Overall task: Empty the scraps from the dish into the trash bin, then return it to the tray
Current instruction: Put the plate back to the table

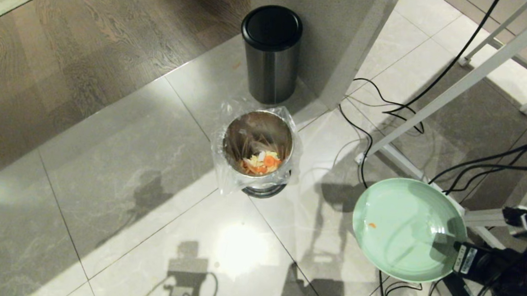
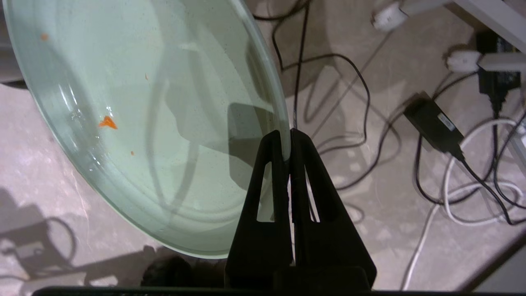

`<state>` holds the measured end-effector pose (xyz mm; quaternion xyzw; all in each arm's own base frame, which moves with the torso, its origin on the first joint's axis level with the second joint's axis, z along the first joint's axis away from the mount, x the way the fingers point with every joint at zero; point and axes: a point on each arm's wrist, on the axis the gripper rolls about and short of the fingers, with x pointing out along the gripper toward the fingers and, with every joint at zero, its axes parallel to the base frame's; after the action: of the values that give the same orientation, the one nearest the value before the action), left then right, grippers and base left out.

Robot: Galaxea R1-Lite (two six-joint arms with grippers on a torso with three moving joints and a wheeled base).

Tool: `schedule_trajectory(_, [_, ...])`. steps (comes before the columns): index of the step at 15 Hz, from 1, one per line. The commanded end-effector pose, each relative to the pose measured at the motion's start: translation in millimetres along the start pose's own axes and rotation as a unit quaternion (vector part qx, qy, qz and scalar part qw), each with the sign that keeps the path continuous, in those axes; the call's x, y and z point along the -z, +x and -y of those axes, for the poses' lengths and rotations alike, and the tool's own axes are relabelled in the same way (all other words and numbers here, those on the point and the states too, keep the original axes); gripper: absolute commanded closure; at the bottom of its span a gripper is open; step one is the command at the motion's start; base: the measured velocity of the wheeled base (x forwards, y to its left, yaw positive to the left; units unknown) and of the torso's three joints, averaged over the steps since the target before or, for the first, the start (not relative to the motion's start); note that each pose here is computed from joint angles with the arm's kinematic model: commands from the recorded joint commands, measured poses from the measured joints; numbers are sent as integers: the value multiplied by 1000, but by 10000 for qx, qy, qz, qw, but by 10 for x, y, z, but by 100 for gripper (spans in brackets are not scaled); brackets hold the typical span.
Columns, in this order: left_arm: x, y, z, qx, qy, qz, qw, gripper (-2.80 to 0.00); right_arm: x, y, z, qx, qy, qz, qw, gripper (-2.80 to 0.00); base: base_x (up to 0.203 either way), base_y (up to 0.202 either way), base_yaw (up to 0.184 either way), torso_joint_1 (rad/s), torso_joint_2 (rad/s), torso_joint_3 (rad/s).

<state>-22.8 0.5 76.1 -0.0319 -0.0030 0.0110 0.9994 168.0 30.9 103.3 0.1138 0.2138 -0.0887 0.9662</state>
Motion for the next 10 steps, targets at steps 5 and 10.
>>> schedule_trajectory(5, [-1,1,0,-4,-3,-3,10000,0,159,-284,160,-65,39,26,10000,0,0,0,0,0,0,0])
schedule_trajectory(10, [-1,1,0,-3,-3,-3,10000,0,189,-513,253,-194,16,228,9996,0,0,0,0,0,0,0])
